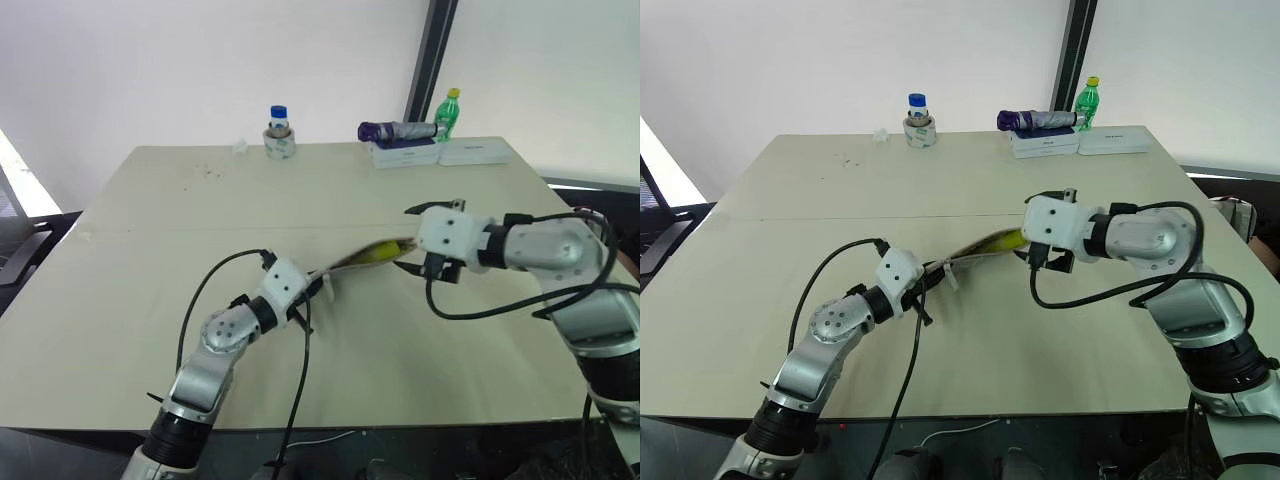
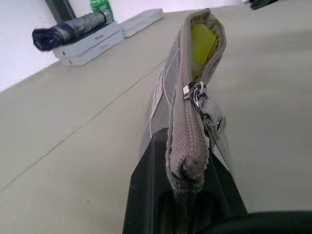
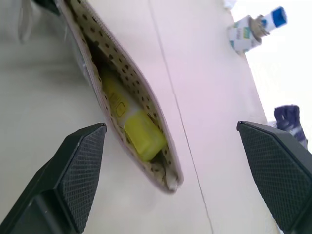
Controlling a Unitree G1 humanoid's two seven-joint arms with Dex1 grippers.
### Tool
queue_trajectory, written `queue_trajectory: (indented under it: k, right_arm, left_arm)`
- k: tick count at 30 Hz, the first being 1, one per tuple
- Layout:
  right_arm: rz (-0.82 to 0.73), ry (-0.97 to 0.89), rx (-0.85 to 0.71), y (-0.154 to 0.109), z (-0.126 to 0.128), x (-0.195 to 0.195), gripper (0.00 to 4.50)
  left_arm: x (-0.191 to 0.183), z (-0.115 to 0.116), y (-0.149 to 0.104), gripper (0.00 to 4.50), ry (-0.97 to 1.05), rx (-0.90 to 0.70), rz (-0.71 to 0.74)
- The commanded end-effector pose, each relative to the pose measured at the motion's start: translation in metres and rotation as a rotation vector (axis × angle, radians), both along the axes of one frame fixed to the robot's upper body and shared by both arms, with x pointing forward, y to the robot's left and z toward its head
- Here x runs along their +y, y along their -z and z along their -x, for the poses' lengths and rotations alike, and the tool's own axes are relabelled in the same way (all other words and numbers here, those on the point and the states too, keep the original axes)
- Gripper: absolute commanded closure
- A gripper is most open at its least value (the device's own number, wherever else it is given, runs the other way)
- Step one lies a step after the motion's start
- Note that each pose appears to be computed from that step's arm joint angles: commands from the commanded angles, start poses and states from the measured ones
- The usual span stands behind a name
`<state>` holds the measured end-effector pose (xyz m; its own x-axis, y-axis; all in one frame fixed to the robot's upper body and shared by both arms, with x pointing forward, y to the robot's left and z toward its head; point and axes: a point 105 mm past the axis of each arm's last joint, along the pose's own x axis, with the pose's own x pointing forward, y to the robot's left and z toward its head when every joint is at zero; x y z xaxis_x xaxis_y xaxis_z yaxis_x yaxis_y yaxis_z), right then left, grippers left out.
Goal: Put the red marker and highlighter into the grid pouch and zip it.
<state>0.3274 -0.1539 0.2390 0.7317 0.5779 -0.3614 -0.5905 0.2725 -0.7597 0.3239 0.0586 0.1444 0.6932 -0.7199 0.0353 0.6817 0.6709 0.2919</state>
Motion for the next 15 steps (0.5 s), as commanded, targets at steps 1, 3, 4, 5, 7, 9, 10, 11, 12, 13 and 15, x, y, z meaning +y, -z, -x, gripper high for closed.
queue_trajectory:
  k: [1,3,4,5,7,9,10,11,12,13,15]
  right_arm:
    - [-0.131,0.009,0.039,-0.013,0.008,0.001,0.94]
    - [-0.255,-0.004,0.122,-0.009,0.014,0.010,1.85]
    - [-0.331,-0.016,0.167,-0.008,0.018,0.017,2.48]
    - [-0.384,-0.022,0.202,-0.005,0.020,0.022,3.04]
    - [-0.418,-0.036,0.256,0.003,0.027,0.033,3.98]
    - [-0.454,-0.046,0.302,0.010,0.032,0.042,3.98]
    - [-0.472,-0.045,0.318,0.014,0.033,0.047,3.98]
    - [-0.488,-0.045,0.329,0.016,0.033,0.051,3.98]
    - [-0.497,-0.045,0.336,0.017,0.033,0.053,3.98]
    - [-0.508,-0.041,0.339,0.018,0.032,0.055,3.98]
    - [-0.525,-0.034,0.336,0.018,0.031,0.058,3.98]
  left_arm:
    - [-0.002,0.000,-0.022,4.50,-0.001,0.007,0.139]
    - [-0.004,-0.002,-0.027,4.50,-0.003,0.051,0.224]
    - [-0.006,-0.002,-0.029,4.50,0.002,0.069,0.255]
    - [-0.007,-0.003,-0.030,4.50,0.007,0.079,0.274]
    - [-0.009,-0.003,-0.033,4.50,0.014,0.108,0.324]
    - [-0.011,-0.003,-0.037,4.50,0.024,0.137,0.380]
    - [-0.012,-0.004,-0.040,4.50,0.031,0.154,0.417]
    - [-0.013,-0.004,-0.042,4.50,0.039,0.171,0.448]
    - [-0.014,-0.004,-0.044,4.50,0.045,0.183,0.468]
    - [-0.015,-0.004,-0.045,4.50,0.052,0.195,0.485]
    - [-0.016,-0.003,-0.047,4.50,0.069,0.205,0.499]
